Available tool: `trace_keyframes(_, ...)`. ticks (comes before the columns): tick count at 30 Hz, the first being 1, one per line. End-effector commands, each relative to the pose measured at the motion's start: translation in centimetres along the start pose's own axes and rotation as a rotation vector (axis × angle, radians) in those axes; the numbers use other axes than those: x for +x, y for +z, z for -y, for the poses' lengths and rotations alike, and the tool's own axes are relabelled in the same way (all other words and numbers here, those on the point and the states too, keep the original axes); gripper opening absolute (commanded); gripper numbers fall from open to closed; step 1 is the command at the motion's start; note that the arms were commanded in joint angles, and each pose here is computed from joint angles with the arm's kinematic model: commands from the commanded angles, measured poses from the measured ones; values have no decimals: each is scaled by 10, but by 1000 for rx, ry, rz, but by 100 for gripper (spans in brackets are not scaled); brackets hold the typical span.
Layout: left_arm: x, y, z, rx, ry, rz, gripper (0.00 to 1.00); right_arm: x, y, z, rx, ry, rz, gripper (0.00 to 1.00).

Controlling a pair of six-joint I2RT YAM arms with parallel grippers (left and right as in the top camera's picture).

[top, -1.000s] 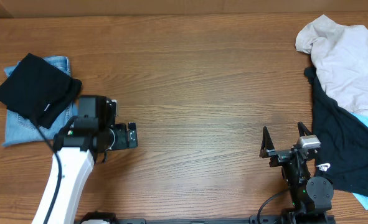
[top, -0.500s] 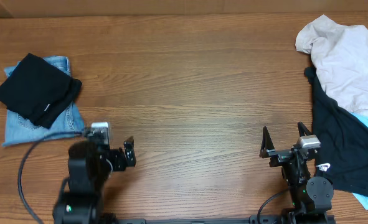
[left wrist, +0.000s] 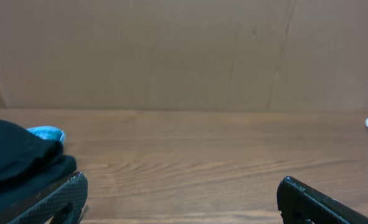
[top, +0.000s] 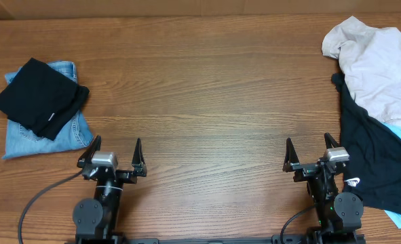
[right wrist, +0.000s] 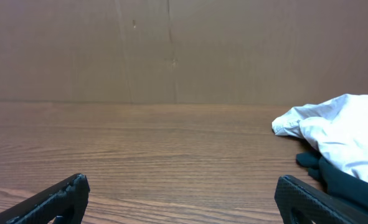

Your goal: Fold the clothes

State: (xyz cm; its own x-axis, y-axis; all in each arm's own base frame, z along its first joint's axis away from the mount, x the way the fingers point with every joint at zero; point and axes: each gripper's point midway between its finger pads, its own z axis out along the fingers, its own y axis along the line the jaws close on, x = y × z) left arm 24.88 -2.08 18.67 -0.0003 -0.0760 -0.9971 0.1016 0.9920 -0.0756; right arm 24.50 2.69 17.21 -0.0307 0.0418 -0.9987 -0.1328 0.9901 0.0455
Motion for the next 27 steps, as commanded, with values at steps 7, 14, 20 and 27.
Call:
trace_keyframes(7, 29, -4, -8, -40, 64, -80, 100, 2, 0, 3, 15, 4, 2, 100)
trace_keyframes(14, 30, -4, -8, -40, 66, -83, 100, 2, 0, 3, 15, 4, 2, 100)
trace_keyframes(20, 30, -4, -8, -40, 66, -83, 100, 2, 0, 3, 15, 4, 3, 100)
trace_keyframes(27, 30, -4, -8, -40, 66, -83, 100, 2, 0, 3, 15, 4, 3, 100)
